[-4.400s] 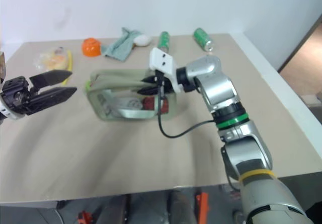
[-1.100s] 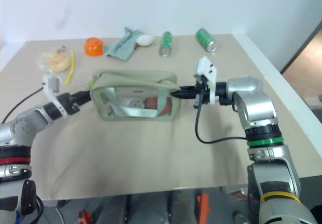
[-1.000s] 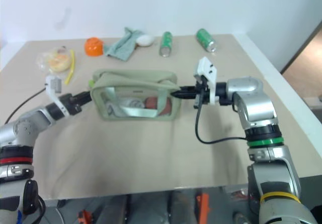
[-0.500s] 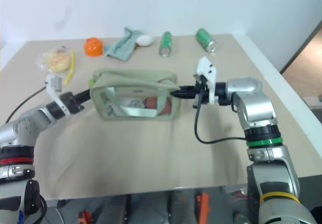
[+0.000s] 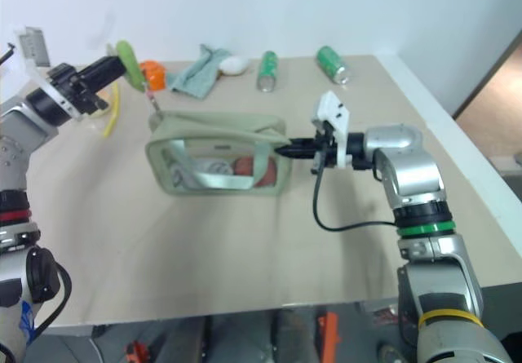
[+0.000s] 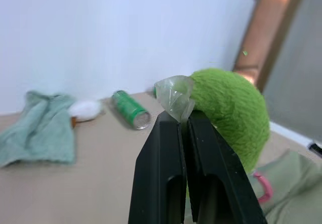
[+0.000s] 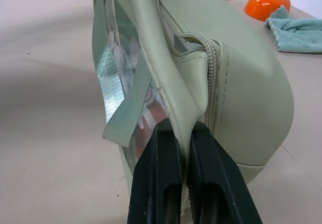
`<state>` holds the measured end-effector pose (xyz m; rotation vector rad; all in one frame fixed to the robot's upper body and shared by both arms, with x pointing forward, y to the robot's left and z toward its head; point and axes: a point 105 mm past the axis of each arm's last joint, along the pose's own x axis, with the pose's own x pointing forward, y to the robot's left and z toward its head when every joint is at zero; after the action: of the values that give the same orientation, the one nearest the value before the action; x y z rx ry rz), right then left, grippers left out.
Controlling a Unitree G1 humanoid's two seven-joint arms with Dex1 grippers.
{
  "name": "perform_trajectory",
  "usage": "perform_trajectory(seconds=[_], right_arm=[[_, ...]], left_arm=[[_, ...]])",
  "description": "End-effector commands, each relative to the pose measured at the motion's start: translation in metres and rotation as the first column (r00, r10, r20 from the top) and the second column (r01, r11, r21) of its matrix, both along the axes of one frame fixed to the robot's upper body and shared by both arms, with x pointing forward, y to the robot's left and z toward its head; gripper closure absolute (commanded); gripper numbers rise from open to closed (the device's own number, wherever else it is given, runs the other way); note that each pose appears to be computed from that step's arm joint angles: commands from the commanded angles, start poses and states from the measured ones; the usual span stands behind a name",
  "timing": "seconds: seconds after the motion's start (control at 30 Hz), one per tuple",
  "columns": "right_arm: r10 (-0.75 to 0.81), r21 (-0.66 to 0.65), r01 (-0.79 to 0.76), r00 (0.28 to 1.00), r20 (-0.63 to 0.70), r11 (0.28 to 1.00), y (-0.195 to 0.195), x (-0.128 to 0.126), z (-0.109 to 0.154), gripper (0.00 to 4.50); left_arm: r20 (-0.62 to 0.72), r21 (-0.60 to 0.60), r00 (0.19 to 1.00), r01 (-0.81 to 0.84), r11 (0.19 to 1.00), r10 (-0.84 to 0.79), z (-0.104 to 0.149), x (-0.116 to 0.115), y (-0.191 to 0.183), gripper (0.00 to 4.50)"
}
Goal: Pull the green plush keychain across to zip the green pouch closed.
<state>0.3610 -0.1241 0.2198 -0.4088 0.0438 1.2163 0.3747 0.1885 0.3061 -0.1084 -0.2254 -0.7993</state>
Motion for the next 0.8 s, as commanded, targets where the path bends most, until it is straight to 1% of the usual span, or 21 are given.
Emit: perform_trajectory(seconds=[0.03, 0.13, 0.2, 0.3, 0.43, 0.53, 0.63, 0.8], right_arm=[[0.010, 0.003, -0.010, 1.000, 0.024, 1.000, 0.003, 0.000, 0.007, 4.50], [0.004, 0.008, -0.004, 1.000, 0.026, 1.000, 0.002, 0.000, 0.007, 4.50], [-0.001, 0.011, 0.001, 1.000, 0.026, 1.000, 0.002, 0.000, 0.007, 4.50], [-0.004, 0.012, 0.004, 1.000, 0.027, 1.000, 0.002, -0.001, 0.006, 4.50], [-0.005, 0.014, 0.005, 1.000, 0.028, 1.000, 0.002, -0.001, 0.006, 4.50], [-0.005, 0.017, 0.005, 1.000, 0.030, 1.000, 0.002, -0.001, 0.007, 4.50], [-0.005, 0.018, 0.004, 1.000, 0.031, 1.000, 0.003, -0.001, 0.007, 4.50], [-0.001, 0.021, 0.001, 0.999, 0.034, 1.000, 0.004, 0.000, 0.007, 4.50]], left_arm=[[0.128, 0.183, 0.983, 0.105, 0.977, -0.130, 0.026, -0.018, -0.037, 4.47], [0.145, 0.330, 0.957, 0.192, 0.924, -0.250, 0.023, -0.031, -0.065, 4.47], [0.151, 0.409, 0.939, 0.224, 0.885, -0.308, 0.020, -0.038, -0.075, 4.47], [0.151, 0.453, 0.925, 0.249, 0.856, -0.349, 0.018, -0.042, -0.081, 4.47], [0.115, 0.472, 0.931, 0.255, 0.844, -0.346, 0.010, -0.038, -0.078, 4.47], [0.070, 0.468, 0.950, 0.240, 0.851, -0.306, 0.003, -0.030, -0.069, 3.58], [0.069, 0.481, 0.959, 0.209, 0.852, -0.274, 0.001, -0.025, -0.063, 2.57], [0.080, 0.501, 0.961, 0.190, 0.844, -0.263, 0.002, -0.025, -0.058, 0.85]])
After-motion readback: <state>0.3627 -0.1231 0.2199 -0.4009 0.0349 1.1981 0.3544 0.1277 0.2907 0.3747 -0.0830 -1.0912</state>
